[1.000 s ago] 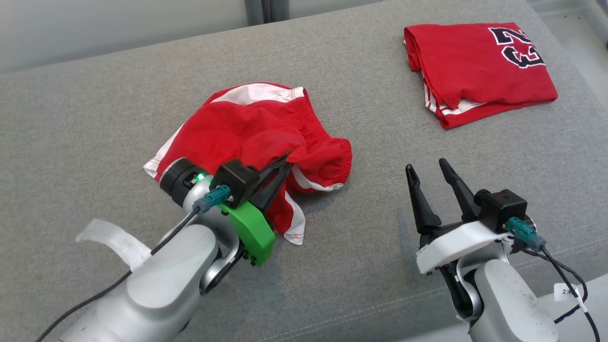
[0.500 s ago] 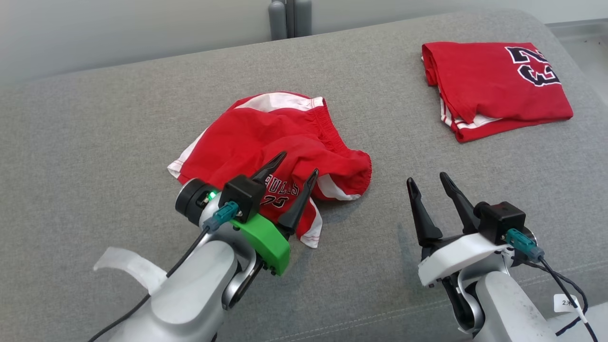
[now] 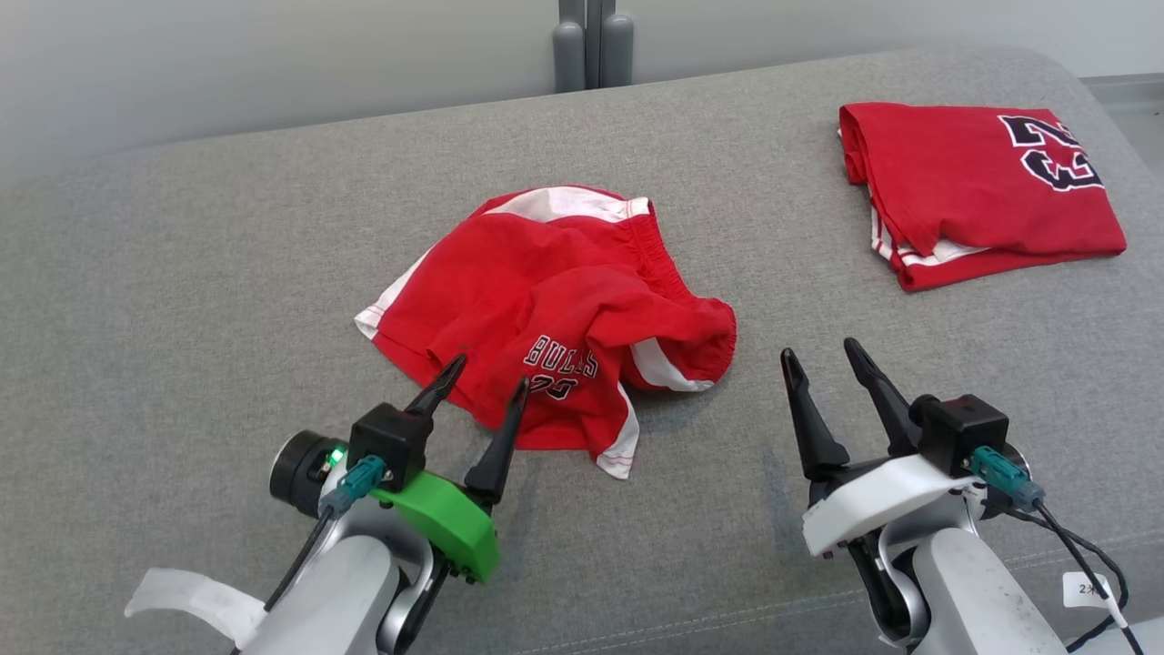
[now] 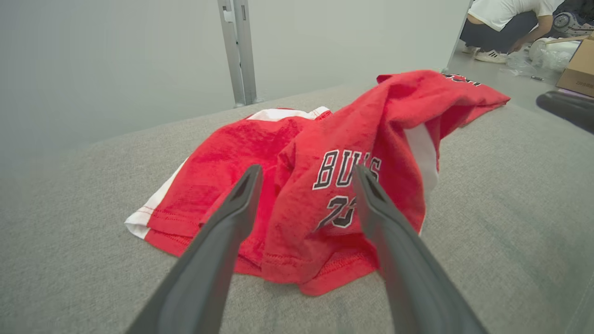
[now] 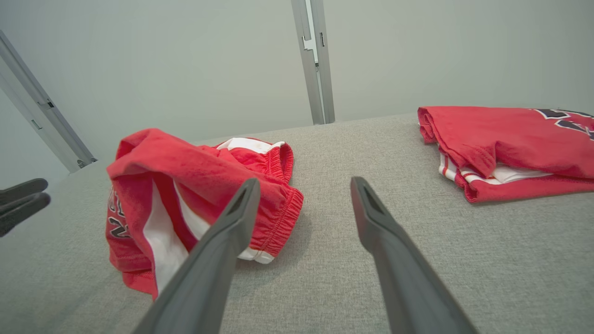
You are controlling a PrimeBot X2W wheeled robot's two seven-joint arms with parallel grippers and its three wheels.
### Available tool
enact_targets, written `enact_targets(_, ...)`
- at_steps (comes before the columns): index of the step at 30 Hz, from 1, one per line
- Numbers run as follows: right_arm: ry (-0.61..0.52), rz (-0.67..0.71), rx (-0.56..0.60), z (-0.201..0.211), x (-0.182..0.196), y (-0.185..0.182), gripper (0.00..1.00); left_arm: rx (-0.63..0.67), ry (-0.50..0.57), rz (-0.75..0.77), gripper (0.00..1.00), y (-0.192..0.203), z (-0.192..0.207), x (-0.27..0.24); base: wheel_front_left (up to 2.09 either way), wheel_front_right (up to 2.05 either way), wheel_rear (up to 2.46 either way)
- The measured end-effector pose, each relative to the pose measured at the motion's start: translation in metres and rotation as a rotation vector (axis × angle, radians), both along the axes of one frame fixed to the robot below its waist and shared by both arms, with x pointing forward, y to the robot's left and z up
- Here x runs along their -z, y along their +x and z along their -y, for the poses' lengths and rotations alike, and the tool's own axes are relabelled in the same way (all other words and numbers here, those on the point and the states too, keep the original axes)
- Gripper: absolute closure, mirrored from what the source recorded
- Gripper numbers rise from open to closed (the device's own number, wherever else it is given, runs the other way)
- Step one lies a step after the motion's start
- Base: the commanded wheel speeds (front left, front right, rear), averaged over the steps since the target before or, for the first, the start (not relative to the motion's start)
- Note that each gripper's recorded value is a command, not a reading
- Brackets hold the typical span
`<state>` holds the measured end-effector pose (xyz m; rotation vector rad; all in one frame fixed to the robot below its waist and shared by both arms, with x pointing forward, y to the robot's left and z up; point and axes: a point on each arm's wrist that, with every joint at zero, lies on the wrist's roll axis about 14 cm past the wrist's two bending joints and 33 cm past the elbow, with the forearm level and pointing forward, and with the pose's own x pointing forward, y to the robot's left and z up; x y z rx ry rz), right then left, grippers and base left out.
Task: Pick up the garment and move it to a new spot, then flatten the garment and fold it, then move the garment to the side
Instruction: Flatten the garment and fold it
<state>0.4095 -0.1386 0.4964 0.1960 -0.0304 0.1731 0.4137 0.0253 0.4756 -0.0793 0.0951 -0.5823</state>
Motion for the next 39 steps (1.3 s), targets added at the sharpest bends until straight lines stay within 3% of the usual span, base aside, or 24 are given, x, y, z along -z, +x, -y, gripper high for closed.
enact_targets(11, -0.005, -0.011, 0.024, 0.009, 0.004, 0.0, 0.0, -0.021, 0.048, -0.159, 0.0, -0.001, -0.013, 0.054, 0.0, 0.0, 0.0)
enact_targets(29, -0.014, -0.044, 0.096, 0.035, 0.015, -0.001, 0.0, 0.024, 0.11, -0.293, 0.0, 0.008, 0.003, 0.103, 0.0, 0.0, 0.0)
enact_targets(30, -0.014, -0.044, 0.1, 0.037, 0.015, -0.001, 0.0, 0.025, 0.107, -0.296, 0.19, 0.009, 0.004, 0.103, 0.0, 0.0, 0.0)
enact_targets(31, -0.014, -0.044, 0.1, 0.037, 0.015, -0.001, 0.0, 0.025, 0.107, -0.296, 0.56, 0.009, 0.004, 0.103, 0.0, 0.0, 0.0)
enact_targets(32, -0.015, -0.045, 0.103, 0.038, 0.016, -0.001, 0.0, 0.027, 0.103, -0.297, 0.82, 0.01, 0.006, 0.103, 0.0, 0.0, 0.0)
enact_targets(33, -0.015, -0.045, 0.105, 0.039, 0.016, -0.001, 0.0, 0.026, 0.099, -0.296, 1.0, 0.01, 0.006, 0.102, 0.0, 0.0, 0.0)
enact_targets(39, -0.014, -0.039, 0.1, 0.036, 0.014, 0.001, 0.0, 0.019, 0.092, -0.256, 1.0, 0.014, 0.003, 0.091, 0.0, 0.0, 0.0)
